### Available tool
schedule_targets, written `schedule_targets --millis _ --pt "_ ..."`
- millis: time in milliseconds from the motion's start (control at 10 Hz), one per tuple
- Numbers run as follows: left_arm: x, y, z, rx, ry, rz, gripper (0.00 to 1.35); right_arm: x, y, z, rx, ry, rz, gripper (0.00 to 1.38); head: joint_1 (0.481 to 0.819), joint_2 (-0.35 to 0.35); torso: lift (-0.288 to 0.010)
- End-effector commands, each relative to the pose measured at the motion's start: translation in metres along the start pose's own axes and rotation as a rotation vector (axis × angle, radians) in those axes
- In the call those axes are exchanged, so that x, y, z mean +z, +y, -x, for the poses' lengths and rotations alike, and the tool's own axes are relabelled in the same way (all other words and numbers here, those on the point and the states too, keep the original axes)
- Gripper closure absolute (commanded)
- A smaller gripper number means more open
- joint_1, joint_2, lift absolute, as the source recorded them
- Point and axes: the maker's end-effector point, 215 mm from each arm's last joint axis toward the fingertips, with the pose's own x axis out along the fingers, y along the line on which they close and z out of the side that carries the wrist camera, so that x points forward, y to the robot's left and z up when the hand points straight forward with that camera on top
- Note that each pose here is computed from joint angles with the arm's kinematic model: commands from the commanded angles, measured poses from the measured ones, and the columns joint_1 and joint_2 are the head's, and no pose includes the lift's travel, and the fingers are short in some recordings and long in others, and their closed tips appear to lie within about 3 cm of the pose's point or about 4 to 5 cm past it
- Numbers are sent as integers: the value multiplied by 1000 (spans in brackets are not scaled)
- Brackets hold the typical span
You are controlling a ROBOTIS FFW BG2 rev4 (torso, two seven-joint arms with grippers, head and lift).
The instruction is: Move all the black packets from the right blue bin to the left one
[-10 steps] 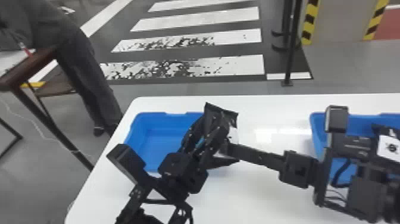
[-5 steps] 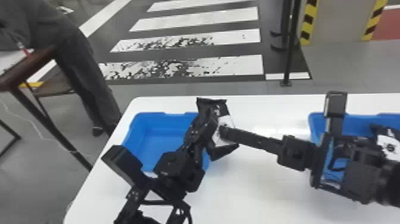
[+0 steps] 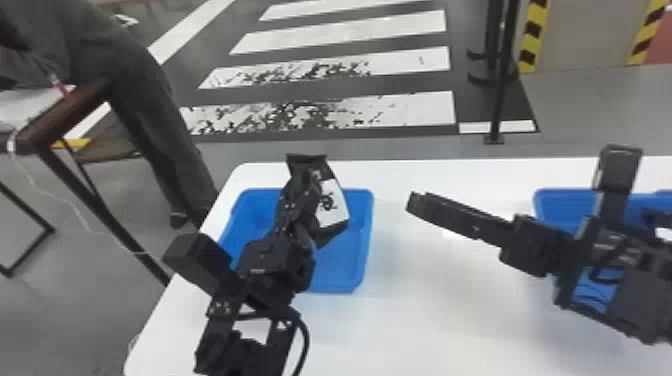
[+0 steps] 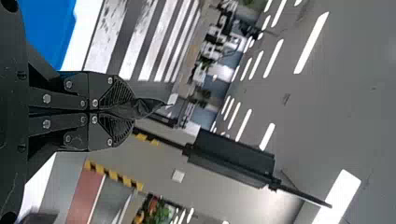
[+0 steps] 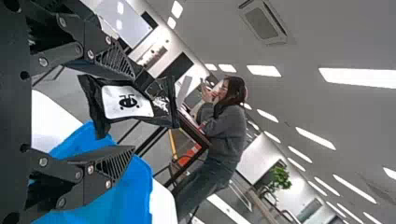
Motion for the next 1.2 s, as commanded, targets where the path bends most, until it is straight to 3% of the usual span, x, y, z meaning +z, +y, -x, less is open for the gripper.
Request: schedule_targets --millis 0,200,300,400,600,700,900,1100 --pt "-3 61 -25 121 -28 -228 1211 2 -10 13 -32 -30 -8 279 695 287 -140" --pt "-12 127 -34 256 -26 -476 1211 4 -10 16 -33 -38 -7 391 695 341 -140" --pt "-18 141 -35 282 -34 -548 1211 6 -12 20 -44 -38 5 395 695 350 -140" --pt "-27 143 -32 280 -35 -515 1108 8 -15 24 -54 -43 6 397 695 350 -140" --pt "-22 111 -25 220 -108 -392 191 21 -39 47 -195 -11 137 389 695 350 -140" --pt "-18 93 -16 172 -149 -304 68 37 -61 68 -327 15 241 374 695 349 -140" --pt "-2 53 20 98 -161 -188 154 57 -97 115 -589 107 370 340 695 245 -140" --pt "1 21 57 35 -97 -86 160 83 -107 181 -868 107 441 343 695 163 -140"
